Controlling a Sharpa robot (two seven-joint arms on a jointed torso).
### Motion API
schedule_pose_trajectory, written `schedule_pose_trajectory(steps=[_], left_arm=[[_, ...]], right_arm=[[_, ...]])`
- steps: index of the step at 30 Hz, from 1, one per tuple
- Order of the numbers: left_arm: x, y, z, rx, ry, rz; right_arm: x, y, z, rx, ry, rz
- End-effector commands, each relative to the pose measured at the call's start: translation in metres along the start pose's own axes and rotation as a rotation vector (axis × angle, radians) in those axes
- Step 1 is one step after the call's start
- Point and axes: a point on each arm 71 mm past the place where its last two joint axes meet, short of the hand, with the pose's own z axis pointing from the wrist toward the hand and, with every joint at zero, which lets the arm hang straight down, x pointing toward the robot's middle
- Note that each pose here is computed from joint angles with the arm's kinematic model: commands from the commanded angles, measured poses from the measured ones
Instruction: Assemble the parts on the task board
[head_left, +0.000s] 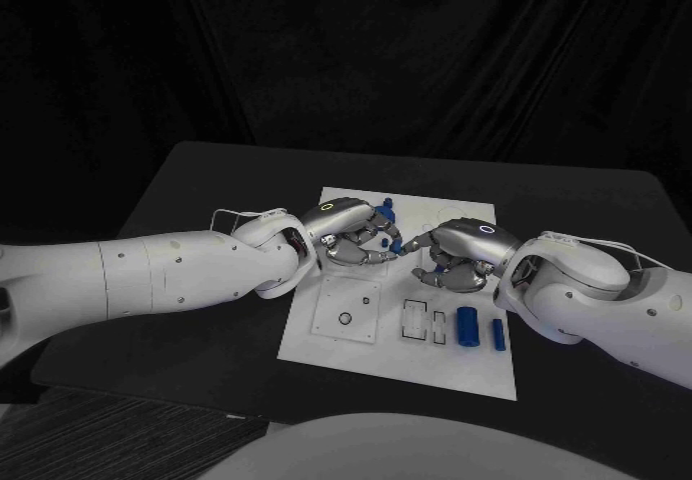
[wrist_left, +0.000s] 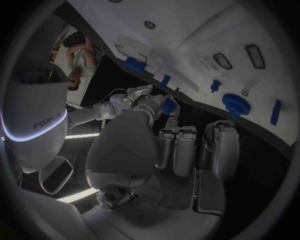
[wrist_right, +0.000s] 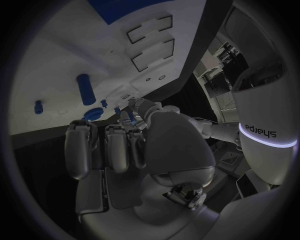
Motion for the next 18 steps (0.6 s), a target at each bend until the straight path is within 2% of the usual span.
schedule_pose_trajectory(steps=[1,18], left_arm=[[0.0019,-0.0011,0.0008,0.005,0.012,-0.011],[0.0054,0.0016,0.0002,-0.015,0.044,-0.022]], right_arm=[[0.0000,-0.0007,-0.0006,0.016,-0.003,0.000],[-0.0013,-0.0008,-0.0024,0.019,-0.018,0.001]])
